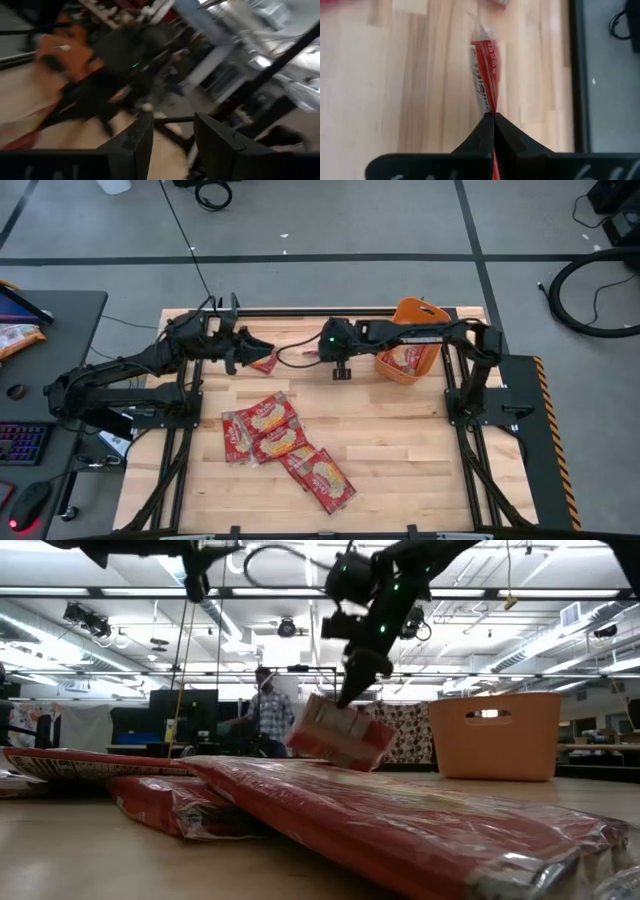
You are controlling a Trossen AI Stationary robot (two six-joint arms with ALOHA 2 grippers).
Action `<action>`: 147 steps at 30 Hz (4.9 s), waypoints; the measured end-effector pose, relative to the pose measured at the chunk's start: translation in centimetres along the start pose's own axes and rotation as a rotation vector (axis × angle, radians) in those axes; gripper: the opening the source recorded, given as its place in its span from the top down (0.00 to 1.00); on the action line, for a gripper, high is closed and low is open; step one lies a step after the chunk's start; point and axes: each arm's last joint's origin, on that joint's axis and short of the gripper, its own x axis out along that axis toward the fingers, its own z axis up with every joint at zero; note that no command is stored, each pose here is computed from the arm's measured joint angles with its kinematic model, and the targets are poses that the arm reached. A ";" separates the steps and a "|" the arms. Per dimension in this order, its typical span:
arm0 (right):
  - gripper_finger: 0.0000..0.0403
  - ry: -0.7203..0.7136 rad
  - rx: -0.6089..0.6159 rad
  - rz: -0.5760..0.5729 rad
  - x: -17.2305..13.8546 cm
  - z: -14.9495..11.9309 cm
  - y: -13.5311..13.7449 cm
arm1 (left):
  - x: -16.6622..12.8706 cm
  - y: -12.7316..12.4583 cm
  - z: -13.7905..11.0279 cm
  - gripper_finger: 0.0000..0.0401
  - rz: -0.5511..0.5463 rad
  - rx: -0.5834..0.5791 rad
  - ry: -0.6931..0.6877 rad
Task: Sort popcorn bags into baskets
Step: Stack the red popcorn on the orange bin
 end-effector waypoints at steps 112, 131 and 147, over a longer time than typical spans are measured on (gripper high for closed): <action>0.84 0.311 0.528 -0.165 -6.4 -20.3 -8.5 | -0.3 2.0 -2.2 0.63 0.420 0.057 0.081; 0.44 0.437 0.514 -0.095 -2.4 -24.0 -5.3 | -0.3 2.0 -2.2 0.63 0.423 0.075 0.083; 0.65 0.494 0.446 -0.231 -2.4 -24.2 -6.0 | -0.4 2.0 -2.2 0.63 0.424 0.046 0.076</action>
